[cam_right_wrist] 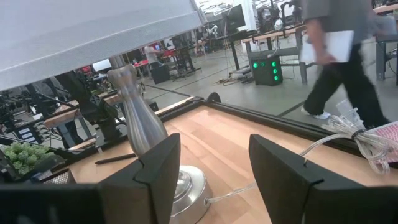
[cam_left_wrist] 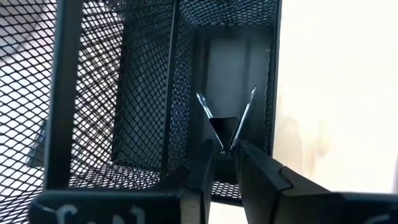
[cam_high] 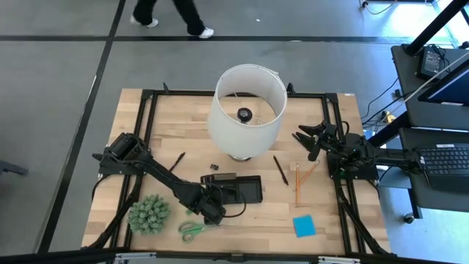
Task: Pick and place office supplies into organizer
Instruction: Put the bottom black binder clip into the black desk organizer
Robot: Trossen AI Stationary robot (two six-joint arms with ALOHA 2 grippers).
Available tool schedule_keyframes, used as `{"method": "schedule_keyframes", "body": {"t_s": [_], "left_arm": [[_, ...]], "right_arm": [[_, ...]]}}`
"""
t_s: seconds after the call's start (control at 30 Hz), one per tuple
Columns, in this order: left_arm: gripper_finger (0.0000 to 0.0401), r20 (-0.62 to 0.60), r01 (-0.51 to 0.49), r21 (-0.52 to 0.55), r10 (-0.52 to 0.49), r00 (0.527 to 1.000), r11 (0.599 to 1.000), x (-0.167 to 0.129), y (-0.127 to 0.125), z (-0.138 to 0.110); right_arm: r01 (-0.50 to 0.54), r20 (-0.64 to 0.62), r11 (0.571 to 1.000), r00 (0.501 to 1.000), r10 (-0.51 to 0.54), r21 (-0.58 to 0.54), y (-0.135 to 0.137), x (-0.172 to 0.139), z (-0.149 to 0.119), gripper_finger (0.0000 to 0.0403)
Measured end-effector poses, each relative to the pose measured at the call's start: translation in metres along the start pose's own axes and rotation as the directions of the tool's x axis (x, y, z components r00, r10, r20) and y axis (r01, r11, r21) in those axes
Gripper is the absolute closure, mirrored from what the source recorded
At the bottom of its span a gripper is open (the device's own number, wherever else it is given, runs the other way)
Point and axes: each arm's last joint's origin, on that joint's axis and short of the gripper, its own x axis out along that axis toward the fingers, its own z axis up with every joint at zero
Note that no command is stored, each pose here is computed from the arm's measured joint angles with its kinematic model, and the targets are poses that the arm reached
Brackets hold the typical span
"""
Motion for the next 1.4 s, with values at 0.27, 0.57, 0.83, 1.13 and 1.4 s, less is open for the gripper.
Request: {"method": "schedule_keyframes", "body": {"t_s": [0.27, 0.57, 0.83, 1.13, 1.4], "left_arm": [[0.0321, -0.02, 0.01, 0.0, -0.01, 1.0, 1.0, -0.005, 0.0, 0.002], [0.0329, -0.009, -0.008, 0.006, 0.008, 1.0, 1.0, -0.004, 0.0, 0.002], [0.0369, -0.007, -0.012, 0.009, 0.012, 1.0, 1.0, -0.004, 0.0, 0.002], [0.0365, -0.04, 0.026, 0.011, -0.026, 0.999, 1.0, -0.006, -0.001, 0.001], [0.035, -0.08, -0.041, 0.057, 0.046, 0.996, 0.998, -0.015, 0.001, 0.001]], "right_arm": [[0.0, 0.0, 1.0, 1.0, 0.0, 0.0, 0.0, 0.0, 0.0, 0.021], [0.0, 0.0, 1.0, 1.0, 0.0, 0.003, 0.0, 0.0, 0.0, 0.021], [0.0, 0.0, 1.0, 1.0, 0.0, 0.003, 0.0, 0.0, 0.0, 0.021], [0.0, 0.0, 1.0, 1.0, 0.0, 0.003, 0.0, 0.0, 0.0, 0.021], [0.0, 0.0, 1.0, 1.0, 0.0, 0.004, 0.0, 0.0, 0.0, 0.021]]}}
